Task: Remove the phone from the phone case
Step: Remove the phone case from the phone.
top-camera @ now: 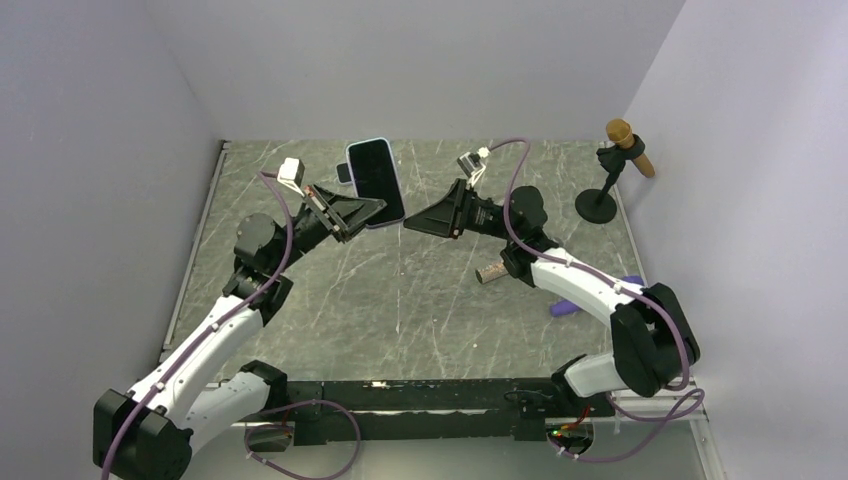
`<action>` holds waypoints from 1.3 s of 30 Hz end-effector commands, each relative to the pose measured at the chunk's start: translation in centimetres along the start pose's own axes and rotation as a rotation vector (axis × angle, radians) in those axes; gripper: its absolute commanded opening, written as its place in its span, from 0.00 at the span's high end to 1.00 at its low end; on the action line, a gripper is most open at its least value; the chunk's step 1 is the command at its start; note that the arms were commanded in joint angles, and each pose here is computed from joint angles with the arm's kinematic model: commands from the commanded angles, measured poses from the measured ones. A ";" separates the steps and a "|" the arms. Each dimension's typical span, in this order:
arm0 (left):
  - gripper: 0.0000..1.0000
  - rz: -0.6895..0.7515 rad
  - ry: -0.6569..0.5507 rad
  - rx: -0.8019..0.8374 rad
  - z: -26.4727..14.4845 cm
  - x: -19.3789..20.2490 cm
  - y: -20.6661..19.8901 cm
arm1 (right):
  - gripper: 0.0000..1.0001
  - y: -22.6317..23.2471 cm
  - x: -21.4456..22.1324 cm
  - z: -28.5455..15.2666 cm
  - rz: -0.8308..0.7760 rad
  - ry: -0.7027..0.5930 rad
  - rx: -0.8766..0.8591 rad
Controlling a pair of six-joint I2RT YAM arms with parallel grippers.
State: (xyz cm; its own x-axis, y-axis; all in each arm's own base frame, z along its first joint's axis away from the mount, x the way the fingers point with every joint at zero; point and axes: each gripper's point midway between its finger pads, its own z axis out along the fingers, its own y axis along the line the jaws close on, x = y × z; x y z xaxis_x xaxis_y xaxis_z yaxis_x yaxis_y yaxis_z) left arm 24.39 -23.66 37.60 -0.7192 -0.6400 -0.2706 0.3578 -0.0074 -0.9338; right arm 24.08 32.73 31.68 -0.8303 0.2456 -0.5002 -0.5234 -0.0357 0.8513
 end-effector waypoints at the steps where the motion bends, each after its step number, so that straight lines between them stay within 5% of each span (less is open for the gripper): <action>1: 1.00 0.050 -0.023 0.129 -0.2 -0.6 -3.9 | 0.49 3.1 -1.8 1.2 -0.090 -0.041 -0.102; 11: 1.00 0.045 0.013 0.116 0.1 -0.1 -3.4 | 0.58 3.6 -1.7 2.8 -0.071 -0.041 -0.167; 17: 1.00 0.040 0.028 0.111 -0.1 0.4 -3.0 | 1.00 3.1 -2.2 3.2 -0.038 -0.084 -0.161; 34: 1.00 -0.049 0.080 -0.043 -3.9 4.8 2.8 | 1.00 -2.2 -10.0 5.2 0.062 -0.365 -0.066; 39: 1.00 0.020 0.053 -0.201 -4.7 4.3 5.7 | 1.00 -9.3 -9.9 2.1 0.137 -0.322 0.233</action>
State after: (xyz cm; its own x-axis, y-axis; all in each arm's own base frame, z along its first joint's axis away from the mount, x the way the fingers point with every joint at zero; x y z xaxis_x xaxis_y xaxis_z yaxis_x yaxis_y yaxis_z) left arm 20.16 -23.68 30.24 -0.7880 -0.5800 -0.2065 0.2229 0.0438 -0.9739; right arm 35.24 35.03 31.09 -0.7876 0.5263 -0.3205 -0.3936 -0.0295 0.9188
